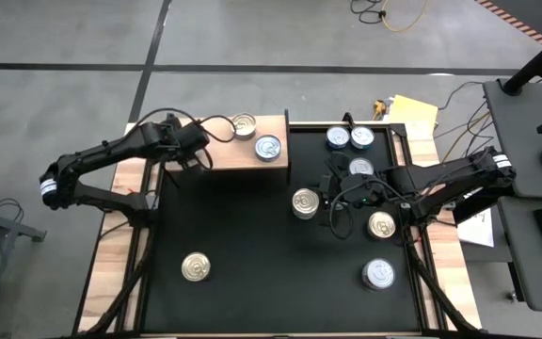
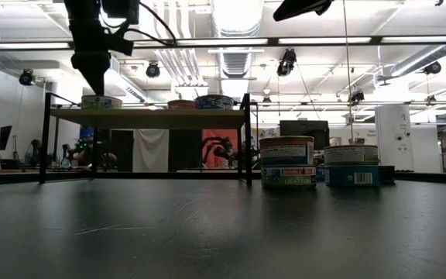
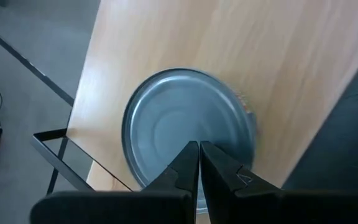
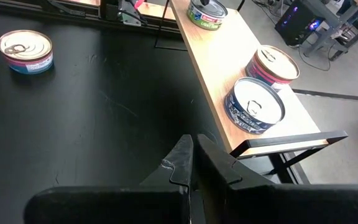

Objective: Stack canned seafood by type on shelf
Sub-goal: Put the green/white tuna can on the shelf

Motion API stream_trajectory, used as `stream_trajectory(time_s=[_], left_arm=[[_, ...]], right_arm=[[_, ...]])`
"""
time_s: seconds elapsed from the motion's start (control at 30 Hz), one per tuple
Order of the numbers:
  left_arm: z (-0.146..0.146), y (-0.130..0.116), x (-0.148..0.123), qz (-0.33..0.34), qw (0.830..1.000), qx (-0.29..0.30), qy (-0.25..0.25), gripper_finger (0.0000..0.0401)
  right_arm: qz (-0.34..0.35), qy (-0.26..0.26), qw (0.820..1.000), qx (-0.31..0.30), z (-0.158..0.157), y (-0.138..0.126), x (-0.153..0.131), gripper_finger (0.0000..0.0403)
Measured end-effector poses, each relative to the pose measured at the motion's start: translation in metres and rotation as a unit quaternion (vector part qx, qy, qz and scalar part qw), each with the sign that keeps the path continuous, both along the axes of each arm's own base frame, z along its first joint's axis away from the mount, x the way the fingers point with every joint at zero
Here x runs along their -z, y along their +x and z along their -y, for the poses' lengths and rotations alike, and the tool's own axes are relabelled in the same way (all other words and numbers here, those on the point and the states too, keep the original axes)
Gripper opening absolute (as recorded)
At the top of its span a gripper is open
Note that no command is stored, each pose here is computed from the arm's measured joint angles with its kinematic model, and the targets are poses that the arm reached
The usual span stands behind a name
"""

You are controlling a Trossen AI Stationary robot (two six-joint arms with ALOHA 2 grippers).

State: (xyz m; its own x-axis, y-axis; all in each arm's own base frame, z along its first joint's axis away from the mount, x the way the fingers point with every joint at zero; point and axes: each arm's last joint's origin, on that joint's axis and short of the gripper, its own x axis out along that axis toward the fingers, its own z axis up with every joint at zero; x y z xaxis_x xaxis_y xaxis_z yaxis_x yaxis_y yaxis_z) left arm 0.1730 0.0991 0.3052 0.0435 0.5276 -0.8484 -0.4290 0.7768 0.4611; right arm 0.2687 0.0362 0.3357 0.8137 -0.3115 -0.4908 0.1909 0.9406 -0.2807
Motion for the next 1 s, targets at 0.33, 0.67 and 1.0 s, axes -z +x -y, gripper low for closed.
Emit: stream_trajectory(time_s=[0.33, 0.67, 1.0], left_arm=[[-0.013, -0.004, 0.000, 0.011, 1.000, -0.012, 0.000, 0.0000], [-0.023, -0.008, 0.000, 0.022, 1.000, -0.014, -0.012, 0.0000], [-0.029, -0.006, 0.002, 0.020, 1.000, -0.011, -0.006, 0.0000]], right_arm=[[-0.001, -0.003, 1.000, -0.002, 0.000, 0.000, 0.000, 0.0009], [-0.001, -0.004, 1.000, -0.002, 0.000, 0.000, 0.000, 0.0009], [-0.002, -0.006, 1.000, -0.004, 0.000, 0.000, 0.000, 0.0009]])
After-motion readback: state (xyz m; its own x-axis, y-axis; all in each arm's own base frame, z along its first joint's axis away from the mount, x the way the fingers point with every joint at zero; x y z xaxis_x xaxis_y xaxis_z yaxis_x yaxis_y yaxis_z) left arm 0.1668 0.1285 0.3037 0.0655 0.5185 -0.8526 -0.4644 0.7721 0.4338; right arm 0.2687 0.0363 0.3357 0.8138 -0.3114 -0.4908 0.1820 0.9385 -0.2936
